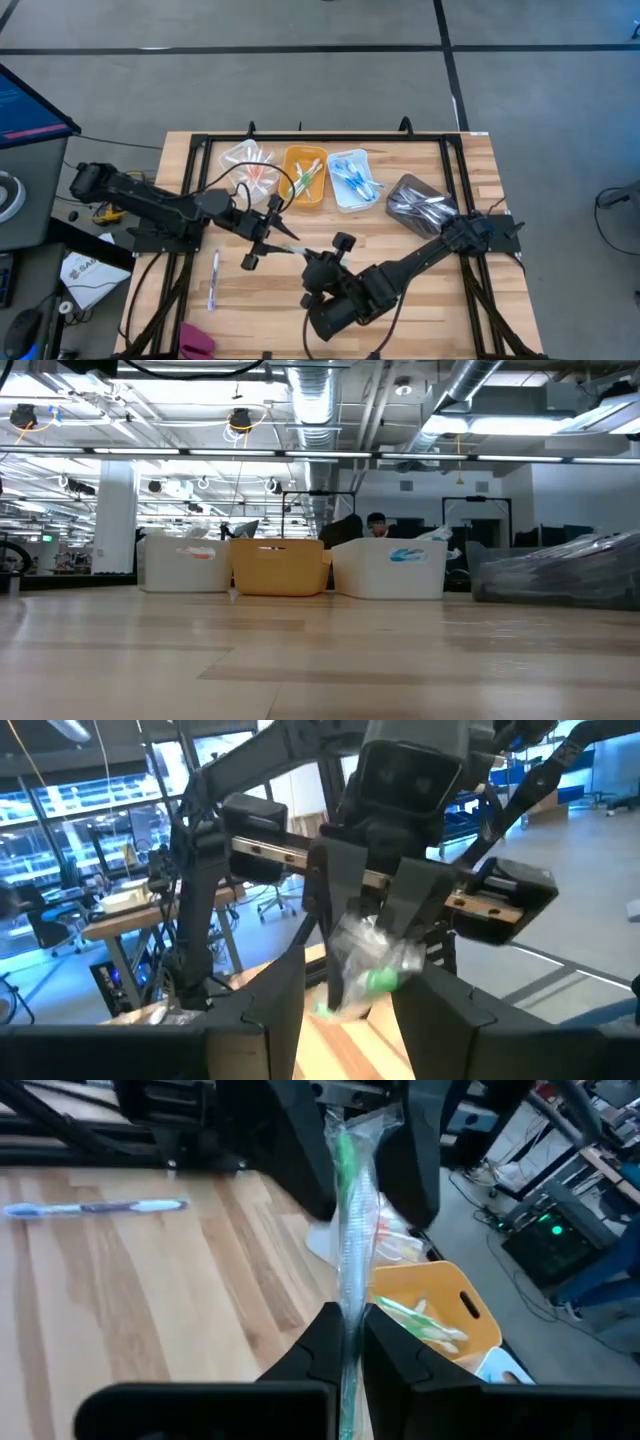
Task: Pick & Place Toothbrushes
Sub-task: Put the white green toothbrush into the yellow bin
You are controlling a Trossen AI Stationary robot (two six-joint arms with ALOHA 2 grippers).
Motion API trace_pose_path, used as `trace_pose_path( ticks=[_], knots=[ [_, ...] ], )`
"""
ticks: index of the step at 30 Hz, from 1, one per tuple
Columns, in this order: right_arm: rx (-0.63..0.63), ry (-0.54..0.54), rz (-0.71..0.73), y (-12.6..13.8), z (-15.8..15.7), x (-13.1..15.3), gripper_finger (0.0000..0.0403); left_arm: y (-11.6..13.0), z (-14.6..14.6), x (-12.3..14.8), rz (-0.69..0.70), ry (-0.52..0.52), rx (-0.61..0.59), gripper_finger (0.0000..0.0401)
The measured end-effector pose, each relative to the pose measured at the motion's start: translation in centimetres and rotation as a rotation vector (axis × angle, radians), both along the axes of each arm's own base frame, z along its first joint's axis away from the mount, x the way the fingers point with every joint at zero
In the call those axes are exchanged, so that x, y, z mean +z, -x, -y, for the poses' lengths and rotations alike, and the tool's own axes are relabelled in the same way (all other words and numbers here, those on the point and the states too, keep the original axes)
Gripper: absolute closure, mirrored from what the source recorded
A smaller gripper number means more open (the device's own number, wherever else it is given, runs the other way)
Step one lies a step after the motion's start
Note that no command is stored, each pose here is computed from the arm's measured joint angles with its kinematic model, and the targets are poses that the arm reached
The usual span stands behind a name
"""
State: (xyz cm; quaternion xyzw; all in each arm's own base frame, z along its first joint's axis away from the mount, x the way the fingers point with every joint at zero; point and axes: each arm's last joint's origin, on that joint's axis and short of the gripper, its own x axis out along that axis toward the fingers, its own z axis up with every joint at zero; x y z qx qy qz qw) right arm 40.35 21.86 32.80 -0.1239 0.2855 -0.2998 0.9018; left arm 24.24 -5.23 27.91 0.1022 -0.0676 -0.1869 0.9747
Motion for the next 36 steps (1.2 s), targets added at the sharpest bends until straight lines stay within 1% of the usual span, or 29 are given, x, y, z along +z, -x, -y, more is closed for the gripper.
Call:
trace_pose_path(
  ticks=[4,6,8,10,12,13,16,22,25,28,30,32,34,35,36],
  knots=[
    [0.014,0.001,-0.026,-0.2,0.2,-0.1,0.0391,-0.5,0.1,-0.6,-0.025,-0.005,0.007,0.0267],
    [0.021,-0.008,-0.029,-0.1,0.1,-0.1,0.0388,-0.8,0.1,-0.9,-0.025,-0.006,0.005,0.0277],
    [0.025,-0.012,-0.031,-0.1,0.0,-0.2,0.0381,-1.0,0.2,-1.1,-0.026,-0.009,0.0,0.0299],
    [0.025,-0.024,-0.027,-0.1,0.0,-0.2,0.0367,-1.0,0.2,-1.2,-0.027,-0.01,-0.003,0.0331],
    [0.012,-0.044,-0.011,-0.1,0.0,-0.2,0.0349,-1.0,0.2,-1.2,-0.027,-0.007,0.0,0.0371],
    [0.005,-0.058,-0.003,-0.1,0.0,-0.2,0.0339,-1.0,0.2,-1.2,-0.03,-0.003,-0.001,0.0381],
    [-0.012,-0.081,0.012,-0.1,0.1,-0.2,0.0308,-0.9,0.4,-1.1,-0.031,0.003,-0.003,0.0381],
    [0.012,-0.052,-0.024,0.4,-0.4,-0.3,0.0247,-0.8,0.7,-1.0,-0.029,0.002,-0.015,0.0384],
    [0.036,-0.027,-0.068,1.3,-1.2,-0.5,0.0219,-0.8,0.7,-1.1,-0.027,-0.003,-0.014,0.0384],
    [0.06,0.01,-0.121,2.6,-1.8,-0.2,0.0196,-0.8,0.7,-1.1,-0.011,-0.044,-0.011,0.0384],
    [0.045,0.034,-0.128,3.6,-1.6,0.3,0.0185,-0.9,0.5,-1.1,-0.008,-0.049,-0.003,0.0384],
    [0.013,0.06,-0.128,5.0,-1.4,1.0,0.0175,-1.0,-0.1,-1.0,-0.007,-0.051,0.014,0.0384],
    [-0.033,0.058,-0.083,5.9,-0.9,1.8,0.017,-0.7,-1.2,-0.6,0.003,-0.065,0.058,0.0384],
    [-0.026,0.064,-0.074,6.2,-0.9,2.1,0.0169,-0.7,-1.9,-0.3,0.018,-0.078,0.095,0.0384],
    [-0.002,0.086,-0.096,6.7,-0.8,2.6,0.0168,-0.6,-2.6,-0.1,0.023,-0.089,0.139,0.0384]
  ],
)
